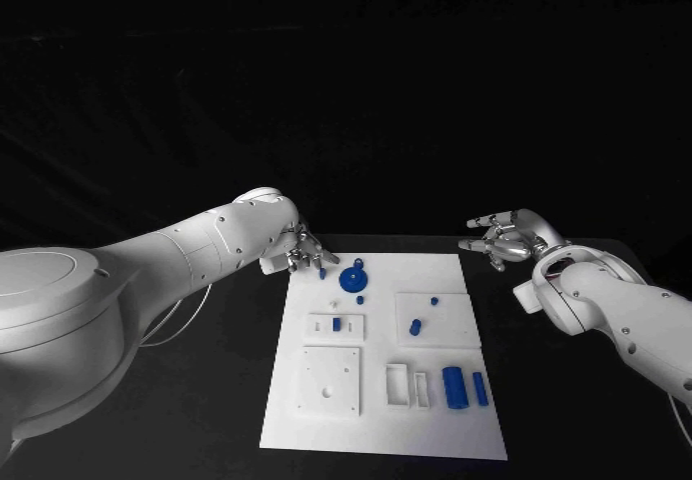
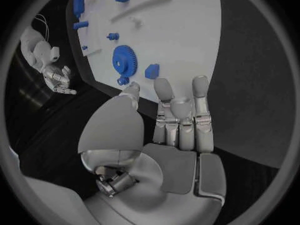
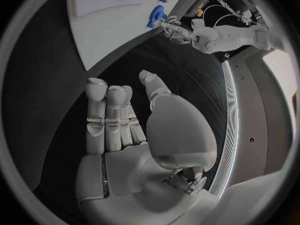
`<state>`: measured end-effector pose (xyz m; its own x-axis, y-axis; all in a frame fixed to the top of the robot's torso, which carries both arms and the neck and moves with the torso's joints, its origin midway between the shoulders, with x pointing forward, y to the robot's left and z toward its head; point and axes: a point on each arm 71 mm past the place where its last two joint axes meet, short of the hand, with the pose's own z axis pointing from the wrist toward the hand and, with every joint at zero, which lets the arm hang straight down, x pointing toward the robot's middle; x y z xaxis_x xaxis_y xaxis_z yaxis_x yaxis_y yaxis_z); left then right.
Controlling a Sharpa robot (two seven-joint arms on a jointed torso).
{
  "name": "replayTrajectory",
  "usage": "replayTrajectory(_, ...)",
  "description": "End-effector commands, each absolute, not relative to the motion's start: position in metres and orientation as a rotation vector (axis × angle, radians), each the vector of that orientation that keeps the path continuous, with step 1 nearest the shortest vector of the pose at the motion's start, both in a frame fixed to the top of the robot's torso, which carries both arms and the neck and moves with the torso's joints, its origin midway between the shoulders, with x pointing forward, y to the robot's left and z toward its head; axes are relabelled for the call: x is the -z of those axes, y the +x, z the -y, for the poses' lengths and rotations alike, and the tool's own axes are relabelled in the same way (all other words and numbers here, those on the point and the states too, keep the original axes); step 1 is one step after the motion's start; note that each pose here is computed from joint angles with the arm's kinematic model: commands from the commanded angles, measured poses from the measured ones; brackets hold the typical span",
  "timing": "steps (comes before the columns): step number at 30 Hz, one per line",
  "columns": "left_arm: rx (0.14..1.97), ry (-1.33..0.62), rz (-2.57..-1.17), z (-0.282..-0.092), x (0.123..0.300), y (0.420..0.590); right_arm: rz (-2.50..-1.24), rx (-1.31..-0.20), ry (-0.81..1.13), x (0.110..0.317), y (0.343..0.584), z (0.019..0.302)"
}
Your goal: Assemble the parts on the task board
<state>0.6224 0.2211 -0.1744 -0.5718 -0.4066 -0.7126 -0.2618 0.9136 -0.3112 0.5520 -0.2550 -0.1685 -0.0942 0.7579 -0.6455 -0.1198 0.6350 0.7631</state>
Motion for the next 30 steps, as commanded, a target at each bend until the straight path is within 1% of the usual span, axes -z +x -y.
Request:
replayTrajectory(1, 0.25, -0.474, -2.243, -0.217, 0.178, 0.62, -1.483, -0.783, 0.49, 0.166, 0.551, 0.252)
replayTrajectory(20, 0.173, -0.439, -2.237, -0.23, 0.178, 0.619, -1.484, -0.766, 0.49, 0.166, 0.552, 0.257)
replayTrajectory(30, 0.228, -0.458, -2.312, -0.227, 0.183, 0.615, -1.487, -0.763, 0.496, 0.167, 0.552, 0.257)
